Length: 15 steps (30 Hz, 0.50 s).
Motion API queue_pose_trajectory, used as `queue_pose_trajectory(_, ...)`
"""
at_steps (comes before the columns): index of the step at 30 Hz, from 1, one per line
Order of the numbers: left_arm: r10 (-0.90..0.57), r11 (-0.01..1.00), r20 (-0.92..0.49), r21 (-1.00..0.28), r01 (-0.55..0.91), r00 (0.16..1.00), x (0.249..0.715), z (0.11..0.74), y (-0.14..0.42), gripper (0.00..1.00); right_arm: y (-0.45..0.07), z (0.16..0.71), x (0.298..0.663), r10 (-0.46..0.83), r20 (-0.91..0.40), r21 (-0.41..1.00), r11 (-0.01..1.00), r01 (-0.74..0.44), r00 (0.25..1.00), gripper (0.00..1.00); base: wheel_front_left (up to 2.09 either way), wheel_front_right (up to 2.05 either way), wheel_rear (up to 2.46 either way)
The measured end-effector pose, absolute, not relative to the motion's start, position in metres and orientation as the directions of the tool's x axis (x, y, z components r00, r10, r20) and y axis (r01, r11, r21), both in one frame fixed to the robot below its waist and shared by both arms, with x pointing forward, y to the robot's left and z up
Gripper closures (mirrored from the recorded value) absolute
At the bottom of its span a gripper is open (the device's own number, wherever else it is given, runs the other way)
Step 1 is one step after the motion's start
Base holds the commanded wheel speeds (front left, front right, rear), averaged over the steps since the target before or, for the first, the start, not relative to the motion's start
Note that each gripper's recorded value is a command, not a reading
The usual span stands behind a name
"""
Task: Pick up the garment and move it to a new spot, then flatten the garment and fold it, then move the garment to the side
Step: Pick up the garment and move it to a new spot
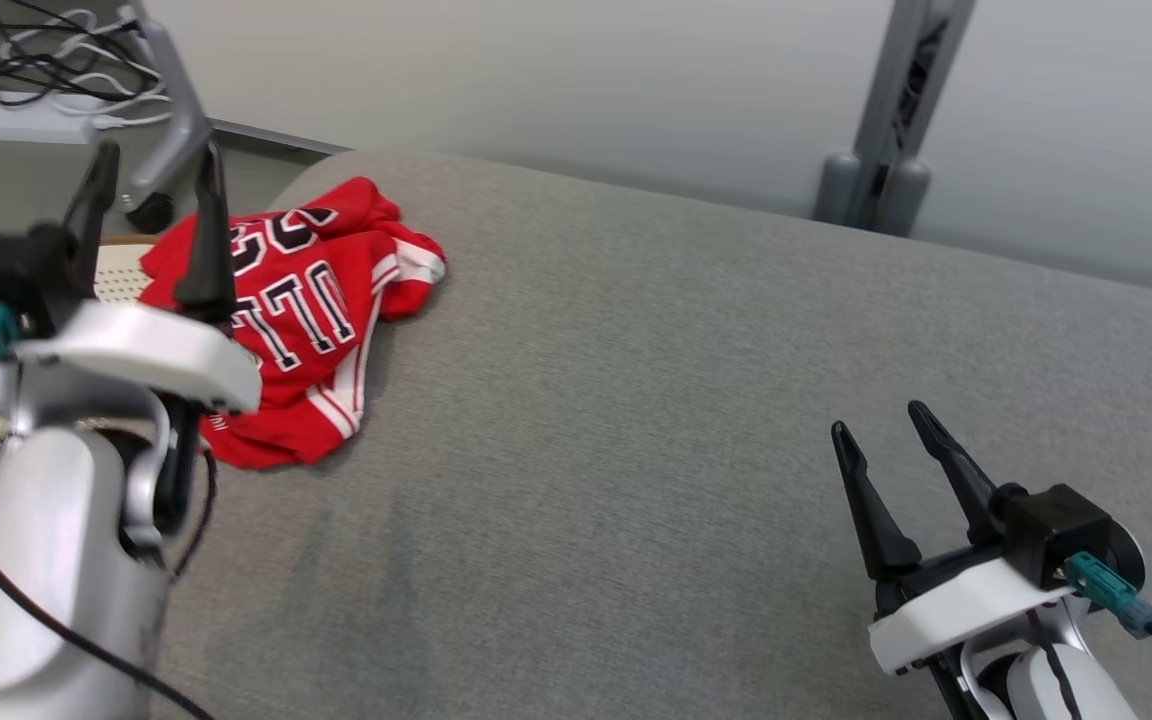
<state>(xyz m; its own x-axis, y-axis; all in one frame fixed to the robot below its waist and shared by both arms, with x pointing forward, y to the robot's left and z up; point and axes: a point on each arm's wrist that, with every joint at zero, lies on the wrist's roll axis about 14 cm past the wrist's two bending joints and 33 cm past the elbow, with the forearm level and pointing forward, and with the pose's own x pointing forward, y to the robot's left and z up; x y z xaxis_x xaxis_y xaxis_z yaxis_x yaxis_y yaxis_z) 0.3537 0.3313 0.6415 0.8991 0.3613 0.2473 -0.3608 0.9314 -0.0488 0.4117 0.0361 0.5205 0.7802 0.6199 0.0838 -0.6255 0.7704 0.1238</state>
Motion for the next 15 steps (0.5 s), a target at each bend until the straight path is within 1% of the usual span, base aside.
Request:
queue_pose_trajectory(4, 0.328, 0.945, 0.155, -0.033, -0.327, 0.932, 0.394, 0.637, 0.335, 0.00, 0.024, 0.522, 0.420, 0.595, 0.096, 0.122, 0.788, -0.603, 0.798, 0.00, 0.00, 0.00, 0.00)
queue_pose_trajectory(8, 0.309, 0.951, -0.023, -0.023, -0.310, 0.951, 0.430, 0.596, 0.339, 0.00, 0.008, 0.515, 0.430, 0.567, 0.080, 0.130, 0.809, -0.573, 0.820, 0.00, 0.00, 0.00, 0.00)
queue_pose_trajectory(12, 0.302, 0.948, -0.240, -0.031, -0.318, 0.923, 0.453, 0.536, 0.345, 0.00, -0.006, 0.503, 0.441, 0.547, 0.057, 0.132, 0.825, -0.550, 0.835, 0.00, 0.00, 0.00, 0.00)
queue_pose_trajectory(15, 0.295, 0.941, -0.396, -0.037, -0.336, 0.870, 0.460, 0.489, 0.348, 0.00, -0.015, 0.493, 0.449, 0.533, 0.039, 0.134, 0.835, -0.533, 0.845, 0.00, 0.00, 0.00, 0.00)
